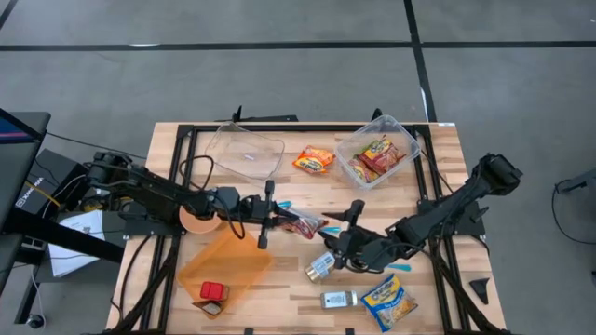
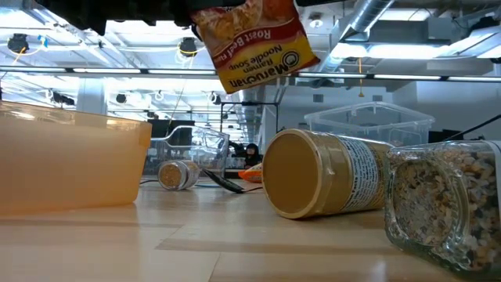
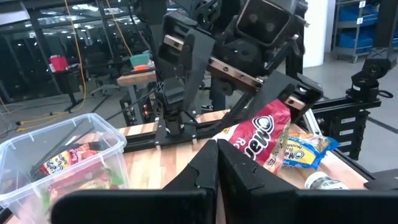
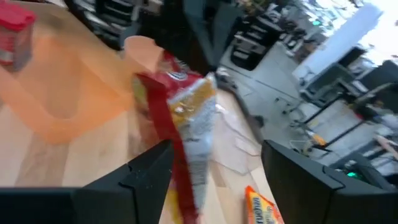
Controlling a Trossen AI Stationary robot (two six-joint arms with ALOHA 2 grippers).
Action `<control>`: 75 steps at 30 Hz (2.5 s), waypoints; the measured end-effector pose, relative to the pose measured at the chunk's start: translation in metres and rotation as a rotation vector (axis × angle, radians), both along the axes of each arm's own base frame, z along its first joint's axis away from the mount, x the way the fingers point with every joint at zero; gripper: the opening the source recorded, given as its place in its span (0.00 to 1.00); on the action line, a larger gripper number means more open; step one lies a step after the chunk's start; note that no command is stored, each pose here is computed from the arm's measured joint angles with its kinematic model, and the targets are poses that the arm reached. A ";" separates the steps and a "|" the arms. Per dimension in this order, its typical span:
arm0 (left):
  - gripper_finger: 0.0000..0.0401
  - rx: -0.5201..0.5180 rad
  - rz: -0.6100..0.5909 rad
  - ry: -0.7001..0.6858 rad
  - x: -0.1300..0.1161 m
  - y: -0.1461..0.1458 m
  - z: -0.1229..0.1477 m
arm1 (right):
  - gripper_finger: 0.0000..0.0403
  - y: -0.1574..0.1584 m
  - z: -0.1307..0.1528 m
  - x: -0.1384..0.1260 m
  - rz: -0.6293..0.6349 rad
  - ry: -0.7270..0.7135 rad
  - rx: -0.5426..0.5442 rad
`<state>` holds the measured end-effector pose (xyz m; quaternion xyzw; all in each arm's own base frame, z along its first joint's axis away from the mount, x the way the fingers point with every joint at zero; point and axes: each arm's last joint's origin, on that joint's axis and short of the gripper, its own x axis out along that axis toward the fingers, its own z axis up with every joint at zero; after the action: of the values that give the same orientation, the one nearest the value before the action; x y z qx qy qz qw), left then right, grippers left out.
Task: Pick & Place Food Item
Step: Put the red noodle pack into the right transparent bin
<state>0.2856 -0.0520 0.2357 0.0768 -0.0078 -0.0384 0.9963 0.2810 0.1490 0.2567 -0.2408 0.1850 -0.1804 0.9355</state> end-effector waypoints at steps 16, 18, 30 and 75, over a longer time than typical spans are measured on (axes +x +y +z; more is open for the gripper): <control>0.00 -0.004 0.000 -0.009 0.000 0.000 0.001 | 0.59 -0.006 0.003 0.008 0.102 -0.014 0.111; 0.00 -0.010 0.000 -0.020 0.000 0.000 0.002 | 0.59 -0.008 0.003 0.010 0.119 -0.017 0.125; 0.00 -0.011 -0.012 -0.022 0.000 0.000 0.002 | 0.45 -0.009 0.003 0.011 0.125 -0.019 0.139; 0.50 0.313 0.123 0.173 -0.019 -0.014 -0.001 | 0.00 -0.043 0.013 -0.016 -0.322 -0.160 0.341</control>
<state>0.2663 -0.0661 0.2344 0.2275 0.0886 0.0156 0.9696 0.2645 0.1064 0.2693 -0.0316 0.1744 -0.3119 0.9334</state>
